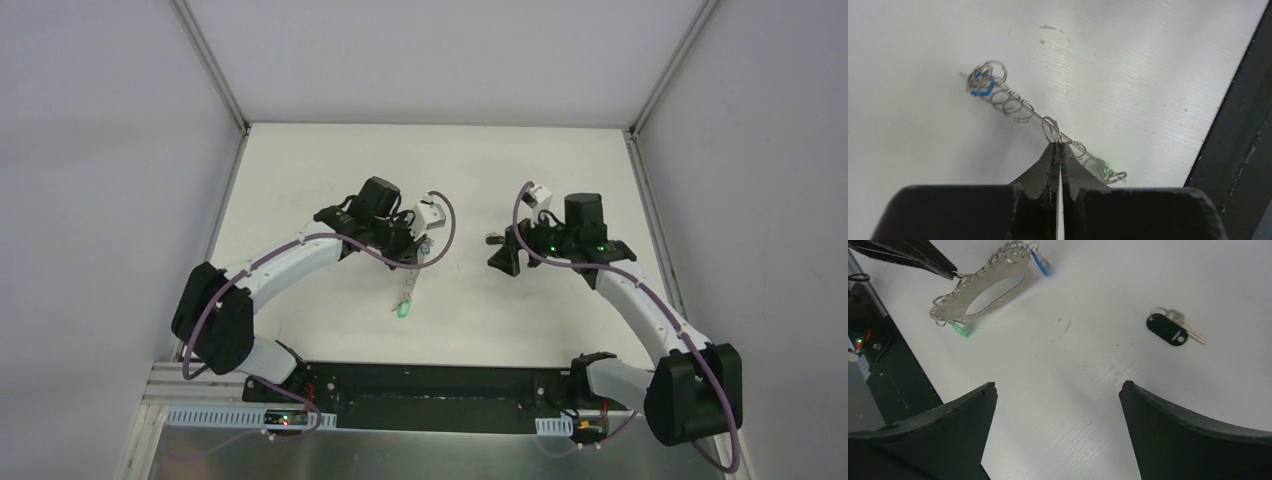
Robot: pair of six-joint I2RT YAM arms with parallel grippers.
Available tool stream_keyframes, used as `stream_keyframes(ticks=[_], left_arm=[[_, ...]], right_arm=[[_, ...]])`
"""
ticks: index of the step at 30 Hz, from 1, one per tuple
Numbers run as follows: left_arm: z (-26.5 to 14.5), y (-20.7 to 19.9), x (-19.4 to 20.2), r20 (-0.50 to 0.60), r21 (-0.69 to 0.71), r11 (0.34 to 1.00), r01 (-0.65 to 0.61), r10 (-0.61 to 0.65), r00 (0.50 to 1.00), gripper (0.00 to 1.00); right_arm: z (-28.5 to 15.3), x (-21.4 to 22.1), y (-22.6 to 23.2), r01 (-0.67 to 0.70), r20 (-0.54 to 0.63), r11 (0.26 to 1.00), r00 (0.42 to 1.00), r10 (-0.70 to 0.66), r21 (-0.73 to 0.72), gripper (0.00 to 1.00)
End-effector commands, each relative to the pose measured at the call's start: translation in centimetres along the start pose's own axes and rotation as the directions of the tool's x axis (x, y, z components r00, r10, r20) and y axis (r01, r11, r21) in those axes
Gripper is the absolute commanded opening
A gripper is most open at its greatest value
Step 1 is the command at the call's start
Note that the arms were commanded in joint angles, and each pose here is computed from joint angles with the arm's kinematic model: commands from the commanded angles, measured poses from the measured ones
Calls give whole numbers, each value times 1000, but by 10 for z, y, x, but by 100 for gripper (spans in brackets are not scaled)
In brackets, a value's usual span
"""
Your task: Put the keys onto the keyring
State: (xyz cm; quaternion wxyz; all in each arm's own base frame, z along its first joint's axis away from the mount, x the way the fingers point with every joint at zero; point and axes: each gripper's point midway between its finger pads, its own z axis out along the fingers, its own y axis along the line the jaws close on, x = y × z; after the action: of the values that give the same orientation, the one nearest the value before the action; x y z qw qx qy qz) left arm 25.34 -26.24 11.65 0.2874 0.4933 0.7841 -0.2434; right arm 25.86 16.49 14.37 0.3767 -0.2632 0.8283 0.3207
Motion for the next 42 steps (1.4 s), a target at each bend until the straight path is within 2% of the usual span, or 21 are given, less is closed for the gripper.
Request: stream_keyframes(ticks=[1, 9, 15, 20, 36, 42], left_arm=[[-20, -31, -25, 112, 144, 984, -100, 85, 990, 0], [-52, -56, -49, 188, 236, 951, -199, 156, 970, 0], [-69, -63, -60, 197, 255, 939, -231, 184, 963, 0], [-74, -69, -68, 212, 284, 933, -221, 164, 963, 0], [-64, -77, -65, 235, 336, 930, -147, 68, 970, 0], [-61, -79, -69, 257, 350, 929, -120, 28, 966, 0]], right_arm=[[11, -28, 38, 91, 7, 981, 996, -92, -168, 96], [30, -65, 98, 139, 35, 899, 990, -137, -416, 70], [39, -55, 130, 164, -1, 828, 981, -195, -536, 52], [42, -47, 151, 201, -24, 789, 964, -263, -580, 43], [51, -44, 169, 209, -46, 772, 955, -294, -600, 33], [55, -42, 169, 200, -45, 778, 959, -281, -596, 27]])
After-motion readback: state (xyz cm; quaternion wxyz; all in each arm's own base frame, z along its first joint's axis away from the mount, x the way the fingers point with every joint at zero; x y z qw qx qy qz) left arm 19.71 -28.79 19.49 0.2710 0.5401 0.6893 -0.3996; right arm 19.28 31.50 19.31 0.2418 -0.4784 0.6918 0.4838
